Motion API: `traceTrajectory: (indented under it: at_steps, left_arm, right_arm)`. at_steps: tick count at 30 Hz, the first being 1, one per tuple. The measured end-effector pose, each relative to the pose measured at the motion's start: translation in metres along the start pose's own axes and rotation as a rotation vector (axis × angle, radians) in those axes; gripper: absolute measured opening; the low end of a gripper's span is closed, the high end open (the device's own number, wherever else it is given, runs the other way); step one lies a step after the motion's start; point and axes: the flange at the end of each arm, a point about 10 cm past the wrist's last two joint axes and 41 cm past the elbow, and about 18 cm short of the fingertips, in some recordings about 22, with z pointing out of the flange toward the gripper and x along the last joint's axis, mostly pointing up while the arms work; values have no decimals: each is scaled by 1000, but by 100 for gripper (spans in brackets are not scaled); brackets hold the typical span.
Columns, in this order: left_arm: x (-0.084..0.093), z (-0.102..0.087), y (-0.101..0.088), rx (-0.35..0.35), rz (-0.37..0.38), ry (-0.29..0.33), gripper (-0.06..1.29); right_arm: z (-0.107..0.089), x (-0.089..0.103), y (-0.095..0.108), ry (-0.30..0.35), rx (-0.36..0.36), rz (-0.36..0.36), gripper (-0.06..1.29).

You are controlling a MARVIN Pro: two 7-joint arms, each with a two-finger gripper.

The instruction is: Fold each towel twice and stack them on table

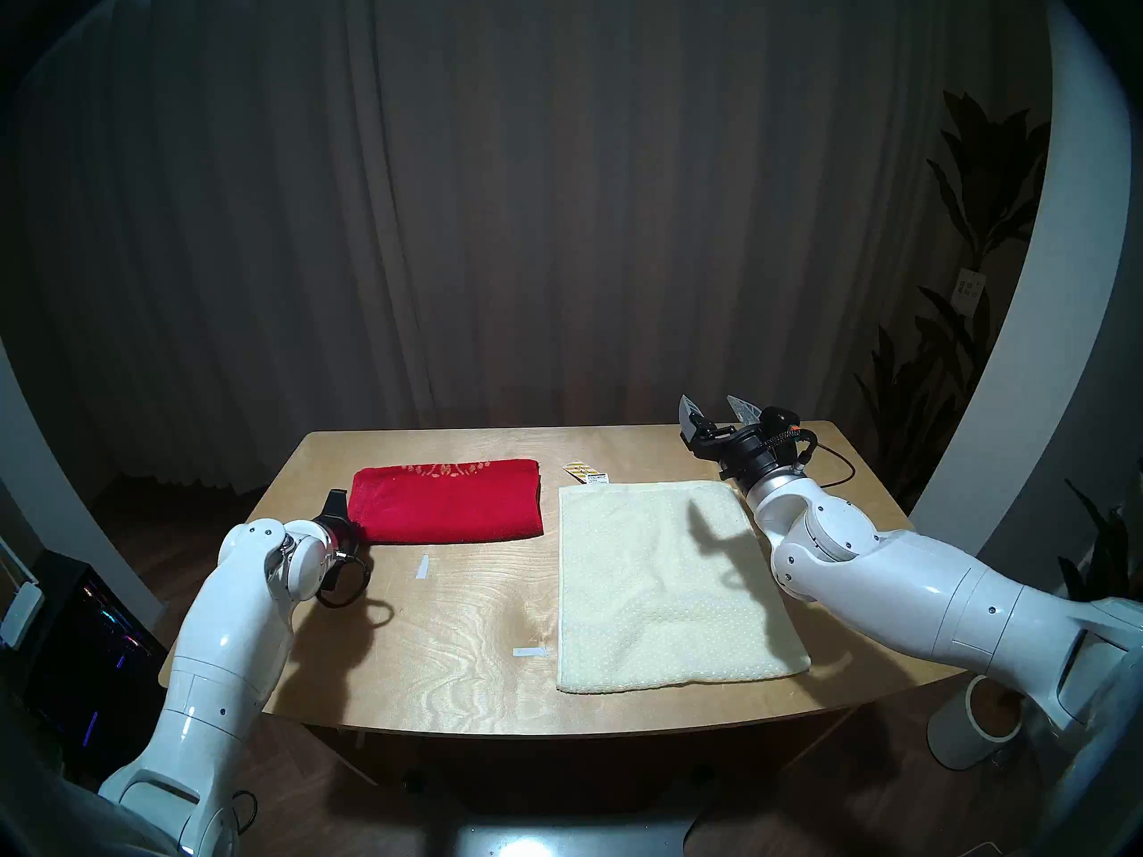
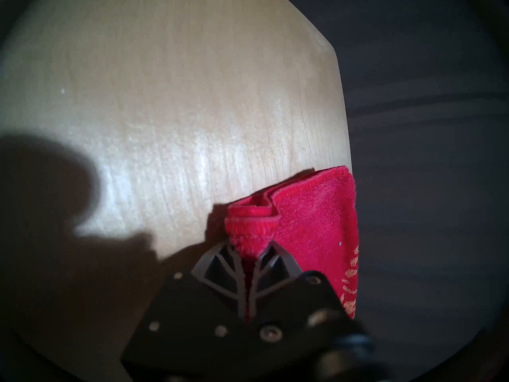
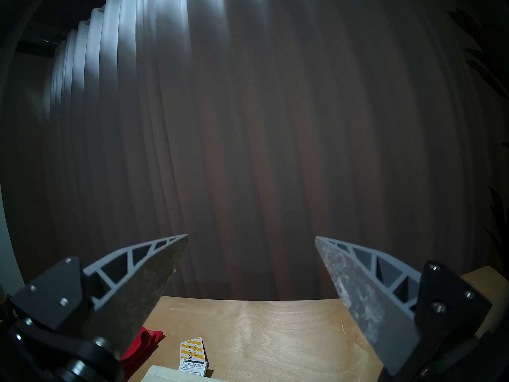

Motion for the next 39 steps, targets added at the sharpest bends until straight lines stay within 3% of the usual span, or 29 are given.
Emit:
traceTrajectory:
  at_steps: [11, 24, 39]
  left_arm:
    - [11, -3, -5, -12, 31, 33, -3]
    - [19, -2, 5, -39, 102, 57, -3]
    - [-9, -23, 30, -155, 249, 85, -3]
  right_arm:
    - [-1, -5, -6, -7, 5, 18, 120]
    - [-9, -5, -4, -16, -19, 29, 120]
    - [-16, -5, 3, -14, -36, 32, 120]
